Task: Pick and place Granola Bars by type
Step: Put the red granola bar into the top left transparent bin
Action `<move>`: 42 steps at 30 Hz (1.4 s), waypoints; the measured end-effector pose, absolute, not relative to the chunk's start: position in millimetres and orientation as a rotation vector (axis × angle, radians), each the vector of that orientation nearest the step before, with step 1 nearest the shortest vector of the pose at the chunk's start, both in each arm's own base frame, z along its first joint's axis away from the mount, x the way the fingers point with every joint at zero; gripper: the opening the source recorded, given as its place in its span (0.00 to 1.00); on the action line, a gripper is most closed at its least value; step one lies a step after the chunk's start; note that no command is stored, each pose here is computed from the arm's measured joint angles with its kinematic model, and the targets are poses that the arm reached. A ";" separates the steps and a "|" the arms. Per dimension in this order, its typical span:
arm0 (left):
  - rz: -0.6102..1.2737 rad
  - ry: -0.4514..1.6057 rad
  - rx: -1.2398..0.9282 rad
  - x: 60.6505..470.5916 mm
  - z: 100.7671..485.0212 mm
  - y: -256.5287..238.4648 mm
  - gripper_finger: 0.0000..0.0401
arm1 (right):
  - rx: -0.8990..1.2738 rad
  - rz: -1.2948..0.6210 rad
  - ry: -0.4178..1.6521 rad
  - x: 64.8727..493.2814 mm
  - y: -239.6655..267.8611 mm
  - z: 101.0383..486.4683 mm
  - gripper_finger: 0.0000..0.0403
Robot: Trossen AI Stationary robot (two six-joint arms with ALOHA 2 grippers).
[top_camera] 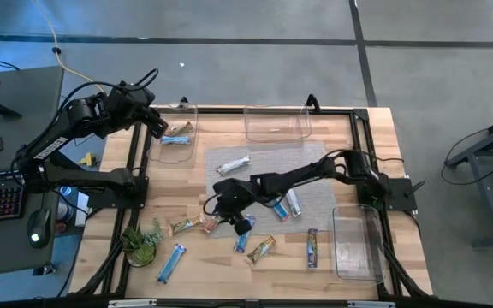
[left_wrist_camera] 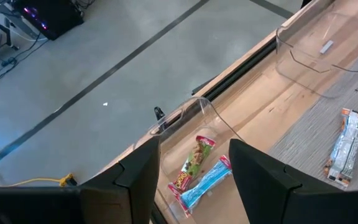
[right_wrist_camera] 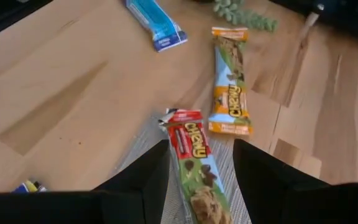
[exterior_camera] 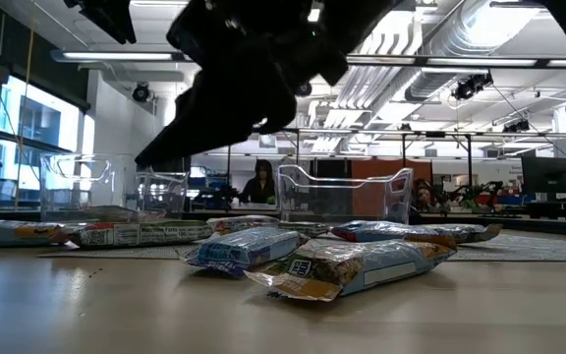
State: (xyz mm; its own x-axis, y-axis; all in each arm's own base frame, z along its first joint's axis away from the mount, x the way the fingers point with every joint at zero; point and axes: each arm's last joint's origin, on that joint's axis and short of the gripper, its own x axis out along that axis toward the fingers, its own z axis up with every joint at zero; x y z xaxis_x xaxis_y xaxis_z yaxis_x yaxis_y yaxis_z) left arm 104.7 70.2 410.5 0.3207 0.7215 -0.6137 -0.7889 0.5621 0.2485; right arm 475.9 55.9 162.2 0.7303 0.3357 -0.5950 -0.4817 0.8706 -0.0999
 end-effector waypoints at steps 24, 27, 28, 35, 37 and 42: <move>0.958 0.743 -0.119 106.3 410.5 69.9 0.46 | -0.256 0.353 0.738 447.3 36.8 110.4 0.40; 0.958 0.743 -0.119 106.3 410.6 69.9 0.46 | -0.254 0.355 0.742 445.2 36.3 107.4 0.40; 0.959 0.743 -0.119 106.2 410.6 69.9 0.46 | -0.253 0.352 0.740 445.2 36.3 107.3 0.40; 0.959 0.742 -0.119 106.2 410.6 69.9 0.46 | -0.216 0.316 0.692 449.0 36.3 110.1 0.34; 0.959 0.742 -0.119 106.2 410.7 69.9 0.46 | -0.207 0.308 0.694 449.0 36.1 110.0 0.29; 0.959 0.742 -0.119 106.2 410.7 69.9 0.46 | -0.090 0.273 0.706 449.2 35.2 110.3 0.17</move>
